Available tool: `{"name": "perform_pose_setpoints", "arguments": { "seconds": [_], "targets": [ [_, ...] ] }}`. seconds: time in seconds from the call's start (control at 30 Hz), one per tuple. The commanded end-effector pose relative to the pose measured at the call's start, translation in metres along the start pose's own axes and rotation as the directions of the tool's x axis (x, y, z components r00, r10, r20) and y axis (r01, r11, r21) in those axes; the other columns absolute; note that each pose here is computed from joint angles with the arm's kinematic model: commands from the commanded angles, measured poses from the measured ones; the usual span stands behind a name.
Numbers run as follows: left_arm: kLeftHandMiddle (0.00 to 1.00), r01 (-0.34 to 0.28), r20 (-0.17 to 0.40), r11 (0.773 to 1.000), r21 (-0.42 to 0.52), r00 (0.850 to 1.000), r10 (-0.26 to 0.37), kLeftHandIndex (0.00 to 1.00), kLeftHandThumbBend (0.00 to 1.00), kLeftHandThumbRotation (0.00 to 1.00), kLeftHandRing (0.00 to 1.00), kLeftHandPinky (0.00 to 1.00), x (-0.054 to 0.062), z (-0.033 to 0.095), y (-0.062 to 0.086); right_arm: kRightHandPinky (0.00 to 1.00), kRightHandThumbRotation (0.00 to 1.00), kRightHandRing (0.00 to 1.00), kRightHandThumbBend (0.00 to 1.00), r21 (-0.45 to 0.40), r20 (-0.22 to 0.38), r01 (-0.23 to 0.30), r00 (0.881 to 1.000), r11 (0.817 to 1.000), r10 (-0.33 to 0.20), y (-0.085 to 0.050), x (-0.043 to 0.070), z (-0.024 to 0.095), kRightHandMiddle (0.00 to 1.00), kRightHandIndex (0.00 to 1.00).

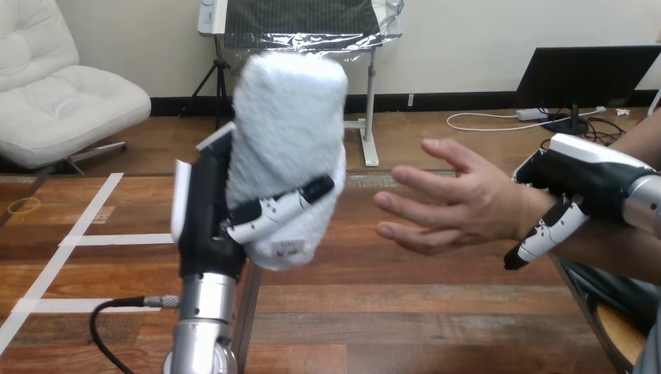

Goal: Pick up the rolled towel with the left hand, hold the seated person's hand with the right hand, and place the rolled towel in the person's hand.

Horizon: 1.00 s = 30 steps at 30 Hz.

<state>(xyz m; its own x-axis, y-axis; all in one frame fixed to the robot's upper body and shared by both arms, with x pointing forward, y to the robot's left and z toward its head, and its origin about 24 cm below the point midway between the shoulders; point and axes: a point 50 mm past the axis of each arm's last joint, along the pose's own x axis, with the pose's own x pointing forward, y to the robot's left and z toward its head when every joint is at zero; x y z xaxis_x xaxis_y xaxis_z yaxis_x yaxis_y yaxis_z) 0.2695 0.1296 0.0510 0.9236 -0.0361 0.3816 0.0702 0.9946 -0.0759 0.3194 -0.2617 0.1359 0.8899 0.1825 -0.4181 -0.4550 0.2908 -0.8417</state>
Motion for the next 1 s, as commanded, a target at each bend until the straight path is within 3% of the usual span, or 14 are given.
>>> {"name": "perform_pose_setpoints", "arguments": {
  "seconds": [0.0,0.97],
  "targets": [
    [0.34,0.053,0.087,0.998,-0.027,0.995,-0.05,0.38,0.53,0.0,0.29,0.24,0.021,0.009,-0.016,0.22,0.09,0.29,0.93,-0.027,0.062,0.091,0.994,0.996,-0.089,-0.029,-0.005,0.018,0.37,0.4],
    [0.39,0.121,-0.005,0.992,-0.037,0.993,-0.121,0.4,0.6,0.0,0.33,0.28,0.01,-0.021,-0.034,0.21,0.07,0.29,0.94,-0.048,0.13,0.139,0.983,0.989,-0.132,-0.05,-0.007,0.041,0.36,0.37]
  ]
}}
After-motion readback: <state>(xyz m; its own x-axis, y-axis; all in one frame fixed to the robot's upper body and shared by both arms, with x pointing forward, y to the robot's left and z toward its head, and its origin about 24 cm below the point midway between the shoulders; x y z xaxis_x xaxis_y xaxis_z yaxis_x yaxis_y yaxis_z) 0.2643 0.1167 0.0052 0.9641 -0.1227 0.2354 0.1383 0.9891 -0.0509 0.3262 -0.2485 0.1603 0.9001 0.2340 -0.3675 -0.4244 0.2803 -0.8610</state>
